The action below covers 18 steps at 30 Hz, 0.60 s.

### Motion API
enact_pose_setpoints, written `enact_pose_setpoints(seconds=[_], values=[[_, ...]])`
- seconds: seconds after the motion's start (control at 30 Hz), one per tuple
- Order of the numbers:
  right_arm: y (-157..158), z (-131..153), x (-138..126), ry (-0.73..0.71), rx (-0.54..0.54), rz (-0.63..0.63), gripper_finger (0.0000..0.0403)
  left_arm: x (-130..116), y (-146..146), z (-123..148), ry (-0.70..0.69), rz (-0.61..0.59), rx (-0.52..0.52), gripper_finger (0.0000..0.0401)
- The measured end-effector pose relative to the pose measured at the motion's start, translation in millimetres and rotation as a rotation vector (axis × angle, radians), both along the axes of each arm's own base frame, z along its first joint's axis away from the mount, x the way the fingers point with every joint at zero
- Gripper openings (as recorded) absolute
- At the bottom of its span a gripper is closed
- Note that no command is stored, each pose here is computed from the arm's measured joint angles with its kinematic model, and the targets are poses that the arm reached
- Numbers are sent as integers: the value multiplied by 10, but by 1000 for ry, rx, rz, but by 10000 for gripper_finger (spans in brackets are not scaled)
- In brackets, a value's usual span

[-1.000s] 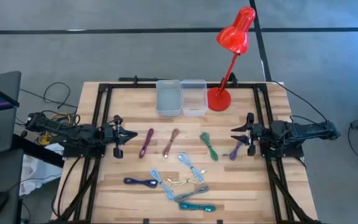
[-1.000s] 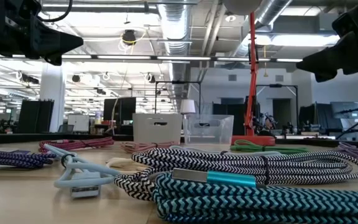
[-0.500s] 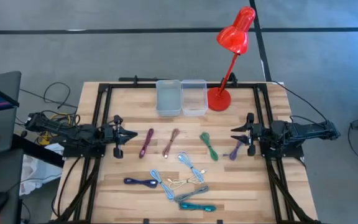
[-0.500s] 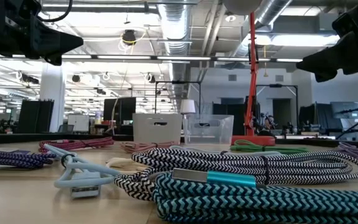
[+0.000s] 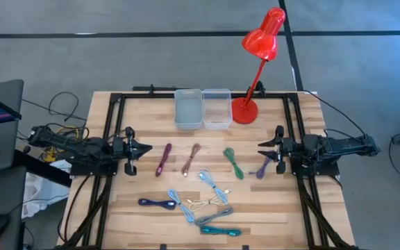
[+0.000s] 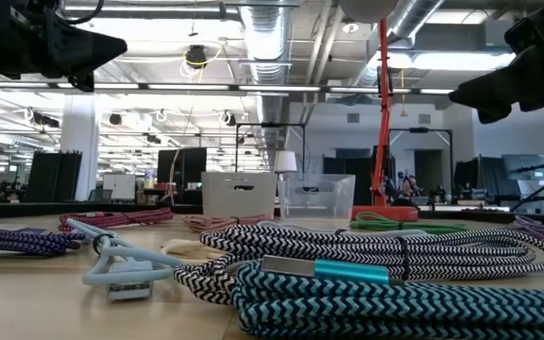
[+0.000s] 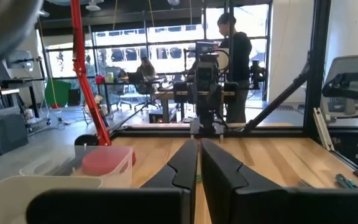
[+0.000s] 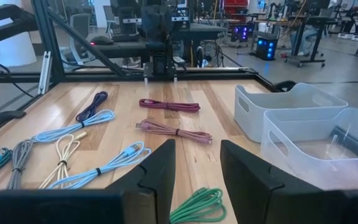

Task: Pick & Place USB Port
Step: Put the green charger cable into the transparent bin

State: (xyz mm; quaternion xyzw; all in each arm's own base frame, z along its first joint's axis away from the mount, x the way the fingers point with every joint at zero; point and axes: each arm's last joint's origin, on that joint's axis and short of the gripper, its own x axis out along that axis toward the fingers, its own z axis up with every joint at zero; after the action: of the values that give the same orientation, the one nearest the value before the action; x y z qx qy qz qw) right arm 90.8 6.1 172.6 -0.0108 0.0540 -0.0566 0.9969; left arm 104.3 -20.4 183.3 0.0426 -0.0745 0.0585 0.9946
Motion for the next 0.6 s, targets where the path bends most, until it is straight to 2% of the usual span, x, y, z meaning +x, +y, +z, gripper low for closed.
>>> enact_pose_setpoints(seconds=[0.43,0.6], values=[[0,18,2,-18,3,0,120,-1,0,6,-9,-4,-23,21],[-13,133,2,-141,84,-51,120,-2,4,8,-9,11,-15,21]])
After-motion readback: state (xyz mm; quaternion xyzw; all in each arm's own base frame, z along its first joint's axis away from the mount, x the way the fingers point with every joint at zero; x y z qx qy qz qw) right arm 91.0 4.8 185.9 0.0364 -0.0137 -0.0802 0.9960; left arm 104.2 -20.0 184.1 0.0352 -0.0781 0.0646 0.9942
